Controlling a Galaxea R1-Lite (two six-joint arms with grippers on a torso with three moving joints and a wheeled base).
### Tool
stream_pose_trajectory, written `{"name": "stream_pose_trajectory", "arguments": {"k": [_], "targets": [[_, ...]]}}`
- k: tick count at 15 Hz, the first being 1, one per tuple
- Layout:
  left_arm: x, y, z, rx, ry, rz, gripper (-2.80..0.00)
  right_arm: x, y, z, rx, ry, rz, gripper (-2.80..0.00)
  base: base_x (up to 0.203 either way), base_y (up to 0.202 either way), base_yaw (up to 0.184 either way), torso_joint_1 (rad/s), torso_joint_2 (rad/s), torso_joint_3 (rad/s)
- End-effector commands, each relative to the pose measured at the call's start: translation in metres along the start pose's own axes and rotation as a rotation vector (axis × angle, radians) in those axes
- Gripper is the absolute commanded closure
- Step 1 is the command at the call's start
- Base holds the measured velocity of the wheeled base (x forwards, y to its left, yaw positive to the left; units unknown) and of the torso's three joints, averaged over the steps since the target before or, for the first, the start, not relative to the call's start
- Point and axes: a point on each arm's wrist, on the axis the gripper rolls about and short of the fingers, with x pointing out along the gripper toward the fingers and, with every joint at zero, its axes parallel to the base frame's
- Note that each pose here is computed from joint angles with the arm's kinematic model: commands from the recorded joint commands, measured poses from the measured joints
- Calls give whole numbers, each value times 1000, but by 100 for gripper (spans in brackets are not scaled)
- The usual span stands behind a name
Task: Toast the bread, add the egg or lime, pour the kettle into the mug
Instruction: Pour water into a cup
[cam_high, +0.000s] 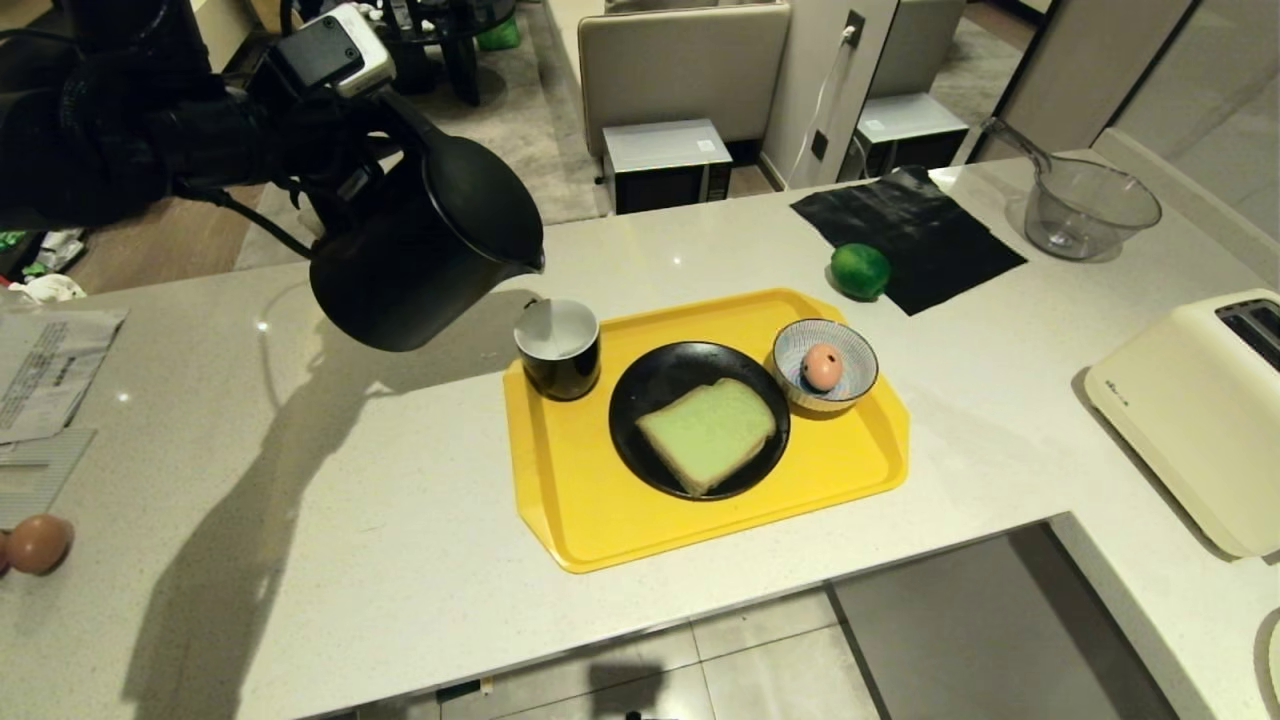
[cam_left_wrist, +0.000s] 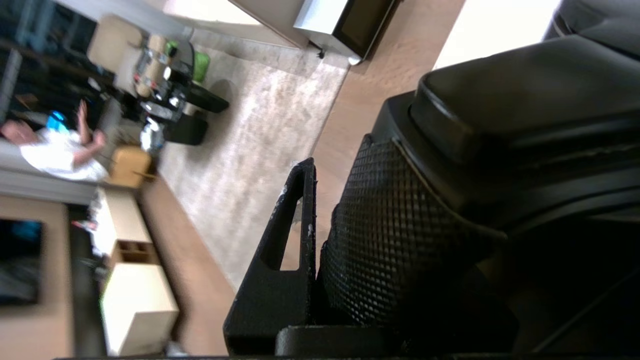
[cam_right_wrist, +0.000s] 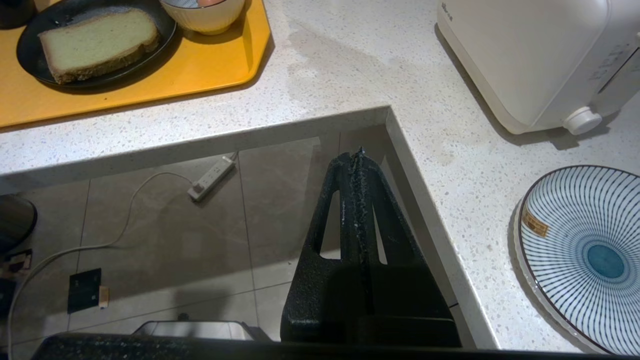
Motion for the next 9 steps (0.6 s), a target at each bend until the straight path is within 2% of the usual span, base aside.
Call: {"name": "stream_pose_trajectory", "arguments": {"k": [1, 9], "targets": [[4, -4, -4, 53, 13, -21, 0, 2, 0, -8, -1, 28, -1, 0, 0, 0, 0, 0, 0, 0], [9, -11, -7, 192, 24, -56, 0, 2, 0, -8, -1, 29, -1, 0, 0, 0, 0, 0, 0, 0]]}}
